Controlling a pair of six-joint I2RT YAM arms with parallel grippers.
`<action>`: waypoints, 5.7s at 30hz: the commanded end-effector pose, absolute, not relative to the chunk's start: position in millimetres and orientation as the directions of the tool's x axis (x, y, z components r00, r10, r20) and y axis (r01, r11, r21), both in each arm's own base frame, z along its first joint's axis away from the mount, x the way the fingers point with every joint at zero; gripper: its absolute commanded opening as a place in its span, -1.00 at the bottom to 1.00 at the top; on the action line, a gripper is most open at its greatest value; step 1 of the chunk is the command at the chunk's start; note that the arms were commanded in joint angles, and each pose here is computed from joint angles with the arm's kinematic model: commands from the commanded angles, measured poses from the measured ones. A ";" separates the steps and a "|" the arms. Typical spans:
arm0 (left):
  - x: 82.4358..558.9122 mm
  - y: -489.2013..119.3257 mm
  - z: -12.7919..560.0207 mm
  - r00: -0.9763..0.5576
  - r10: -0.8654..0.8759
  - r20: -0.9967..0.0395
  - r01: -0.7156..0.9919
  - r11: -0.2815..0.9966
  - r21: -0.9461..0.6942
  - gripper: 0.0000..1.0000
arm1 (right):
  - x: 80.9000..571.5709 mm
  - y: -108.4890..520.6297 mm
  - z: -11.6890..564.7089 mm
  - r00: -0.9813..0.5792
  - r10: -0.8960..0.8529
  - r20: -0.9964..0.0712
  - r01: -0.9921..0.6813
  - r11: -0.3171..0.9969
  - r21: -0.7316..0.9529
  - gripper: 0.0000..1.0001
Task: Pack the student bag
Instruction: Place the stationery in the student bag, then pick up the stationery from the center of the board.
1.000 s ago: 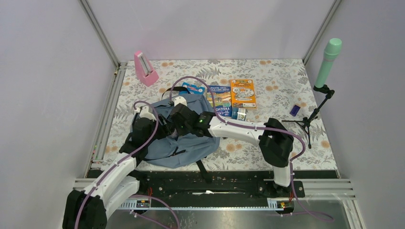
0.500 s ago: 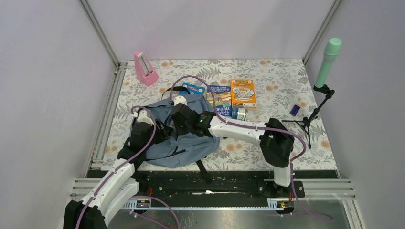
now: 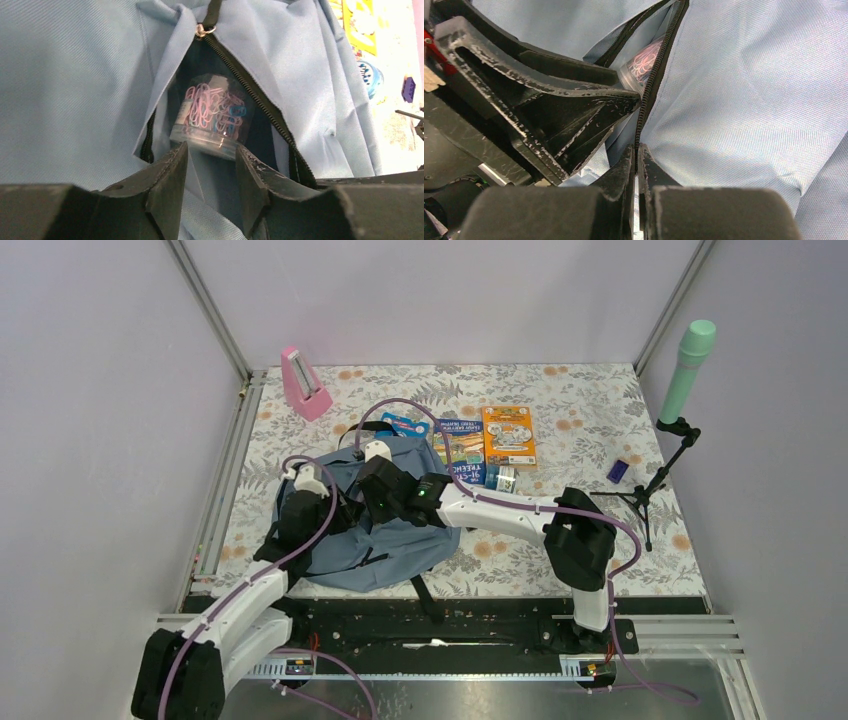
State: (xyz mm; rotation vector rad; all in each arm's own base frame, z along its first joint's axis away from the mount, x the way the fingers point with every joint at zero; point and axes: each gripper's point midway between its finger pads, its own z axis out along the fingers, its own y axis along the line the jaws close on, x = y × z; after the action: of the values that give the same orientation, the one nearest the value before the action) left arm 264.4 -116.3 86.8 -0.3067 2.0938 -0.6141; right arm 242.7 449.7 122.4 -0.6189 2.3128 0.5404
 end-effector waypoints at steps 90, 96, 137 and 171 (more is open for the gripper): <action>246.8 -79.1 230.4 -0.411 -0.181 -0.893 0.134 0.958 -0.255 0.97 | 314.3 214.2 38.0 -0.669 0.555 -0.493 0.332 0.818 0.470 0.23; 246.4 -82.0 228.9 -0.417 -0.180 -0.891 0.146 0.954 -0.262 0.97 | 314.0 217.3 22.2 -0.702 0.514 -0.493 0.317 0.846 0.429 0.02; 187.6 -265.9 255.4 -0.622 -0.378 -0.686 0.605 0.324 -0.727 0.98 | 232.9 326.1 280.4 -0.565 0.501 -0.656 -0.342 0.581 0.739 -1.00; 188.8 -287.0 242.6 -0.650 -0.302 -0.697 0.601 0.356 -0.715 -0.84 | 227.6 326.7 271.4 -0.515 0.487 -0.705 -0.366 0.619 0.695 0.55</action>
State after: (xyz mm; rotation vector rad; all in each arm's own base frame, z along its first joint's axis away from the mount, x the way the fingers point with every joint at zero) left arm 178.2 -289.1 219.4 0.2567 1.8925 -1.4588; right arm 223.9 331.4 252.0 0.0756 1.9233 1.0526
